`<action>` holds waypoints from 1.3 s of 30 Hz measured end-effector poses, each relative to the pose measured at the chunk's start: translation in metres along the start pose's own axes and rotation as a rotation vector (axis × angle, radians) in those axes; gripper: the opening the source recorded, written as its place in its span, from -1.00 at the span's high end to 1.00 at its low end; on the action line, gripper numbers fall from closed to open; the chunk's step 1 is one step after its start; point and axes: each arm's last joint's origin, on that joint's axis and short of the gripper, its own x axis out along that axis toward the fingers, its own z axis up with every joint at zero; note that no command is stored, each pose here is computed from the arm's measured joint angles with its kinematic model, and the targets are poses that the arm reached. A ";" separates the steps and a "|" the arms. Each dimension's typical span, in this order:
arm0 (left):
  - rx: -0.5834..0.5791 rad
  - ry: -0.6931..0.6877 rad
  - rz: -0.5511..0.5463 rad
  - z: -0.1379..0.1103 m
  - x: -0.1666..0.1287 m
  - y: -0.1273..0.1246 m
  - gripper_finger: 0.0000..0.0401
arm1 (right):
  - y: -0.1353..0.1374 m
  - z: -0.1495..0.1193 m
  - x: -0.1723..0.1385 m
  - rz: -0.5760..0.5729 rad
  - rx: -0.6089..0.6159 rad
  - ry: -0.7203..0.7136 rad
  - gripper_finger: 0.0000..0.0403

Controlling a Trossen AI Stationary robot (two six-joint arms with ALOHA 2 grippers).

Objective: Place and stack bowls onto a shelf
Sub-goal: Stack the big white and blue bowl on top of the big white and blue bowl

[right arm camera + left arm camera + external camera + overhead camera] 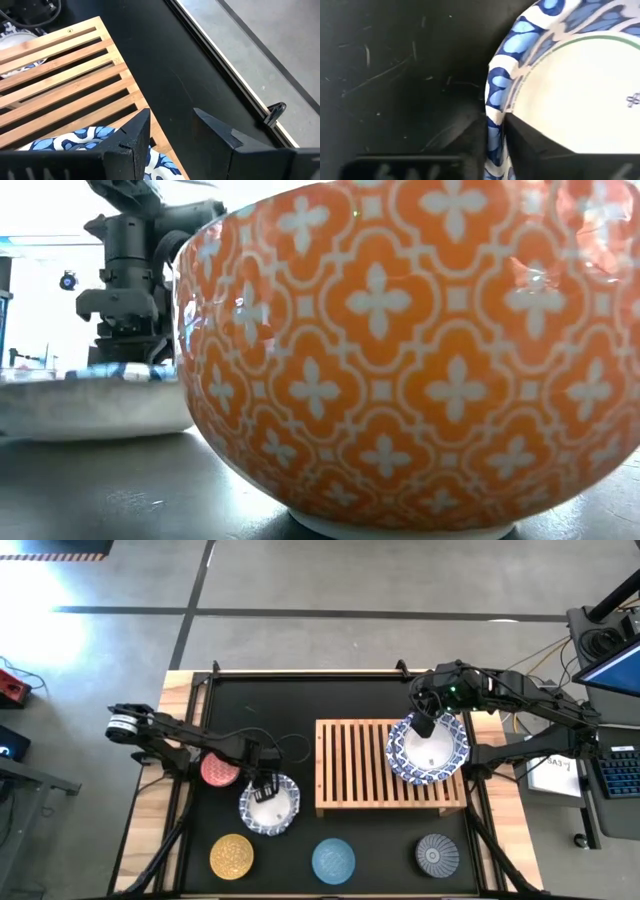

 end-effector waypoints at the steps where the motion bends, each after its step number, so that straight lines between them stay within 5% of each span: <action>1: -0.007 0.000 -0.005 0.000 0.000 0.000 0.88 | 0.000 0.000 0.000 0.000 0.000 0.000 0.34; 9: -0.023 -0.017 0.030 0.002 -0.009 0.003 0.96 | 0.000 0.001 0.000 0.001 0.010 -0.006 0.35; 20: -0.263 -0.229 0.369 0.031 -0.041 0.041 0.98 | 0.001 0.006 0.000 0.010 0.065 -0.056 0.33; 31: -0.547 -0.587 0.802 0.076 -0.107 0.092 1.00 | 0.002 0.011 0.000 0.017 0.038 -0.114 0.34; 39: -0.578 -0.912 0.737 0.113 -0.165 0.087 1.00 | 0.004 0.030 -0.002 0.035 0.002 -0.298 0.25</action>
